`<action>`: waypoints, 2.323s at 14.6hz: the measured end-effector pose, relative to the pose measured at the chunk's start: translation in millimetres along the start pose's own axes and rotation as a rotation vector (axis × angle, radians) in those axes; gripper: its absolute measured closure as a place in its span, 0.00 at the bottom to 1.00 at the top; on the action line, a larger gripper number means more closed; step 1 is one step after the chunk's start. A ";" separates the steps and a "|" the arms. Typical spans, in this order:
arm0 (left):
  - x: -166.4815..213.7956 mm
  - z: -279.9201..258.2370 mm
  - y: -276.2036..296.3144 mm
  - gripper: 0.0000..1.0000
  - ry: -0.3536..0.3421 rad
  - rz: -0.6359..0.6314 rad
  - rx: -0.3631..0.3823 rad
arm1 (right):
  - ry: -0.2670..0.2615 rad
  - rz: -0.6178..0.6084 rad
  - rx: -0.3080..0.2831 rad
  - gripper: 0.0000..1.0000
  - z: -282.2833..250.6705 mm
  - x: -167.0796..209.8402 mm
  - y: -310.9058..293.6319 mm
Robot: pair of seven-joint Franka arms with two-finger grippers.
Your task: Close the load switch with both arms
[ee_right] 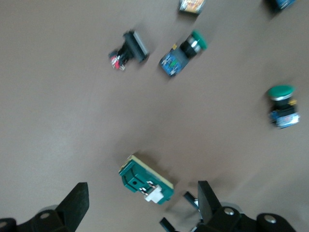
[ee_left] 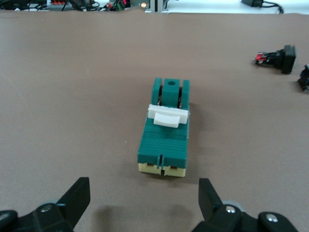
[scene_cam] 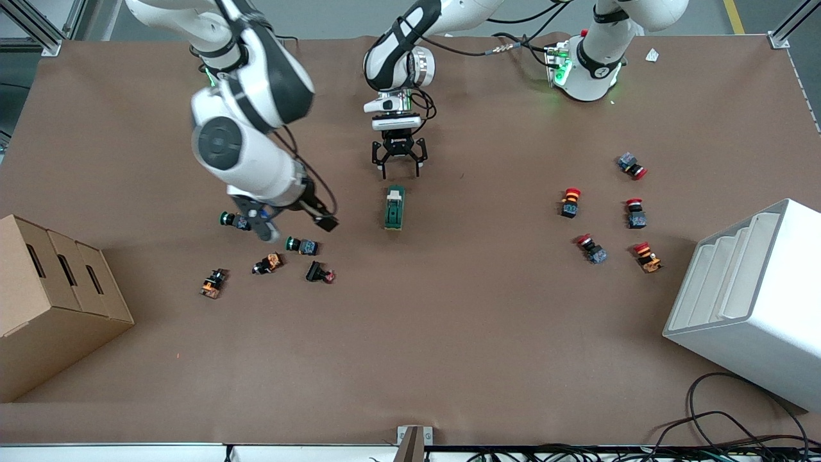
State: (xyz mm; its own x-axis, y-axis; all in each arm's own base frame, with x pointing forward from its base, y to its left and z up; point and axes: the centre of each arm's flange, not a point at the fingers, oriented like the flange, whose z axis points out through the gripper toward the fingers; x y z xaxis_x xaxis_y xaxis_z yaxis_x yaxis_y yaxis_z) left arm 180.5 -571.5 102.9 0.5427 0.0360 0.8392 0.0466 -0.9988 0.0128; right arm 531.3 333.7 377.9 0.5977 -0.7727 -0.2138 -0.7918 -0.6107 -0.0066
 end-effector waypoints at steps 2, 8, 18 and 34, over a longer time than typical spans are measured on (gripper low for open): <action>-1.6 0.5 0.4 0.00 0.027 0.000 -0.028 | 0.002 0.010 0.033 0.00 41.3 -25.7 0.5; -33.1 14.4 -11.9 0.00 0.136 0.018 -0.076 | 0.042 -0.029 0.058 0.00 143.8 -101.3 17.1; -38.6 17.4 -10.9 0.00 0.170 0.021 -0.061 | 0.067 0.049 0.119 0.00 212.6 -126.9 16.5; -36.3 24.6 -10.5 0.00 0.180 0.014 -0.051 | 0.041 0.178 0.224 0.00 162.7 -99.3 -35.8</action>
State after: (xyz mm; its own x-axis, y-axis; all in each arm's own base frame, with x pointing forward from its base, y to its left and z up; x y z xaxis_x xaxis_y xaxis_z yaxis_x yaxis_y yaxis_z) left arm 180.9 -561.5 58.9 0.3836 0.0206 0.9233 -0.0049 -0.9997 0.0243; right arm 479.9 460.5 240.4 0.4477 -0.8734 -0.1918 -0.8901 -0.4148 -0.1891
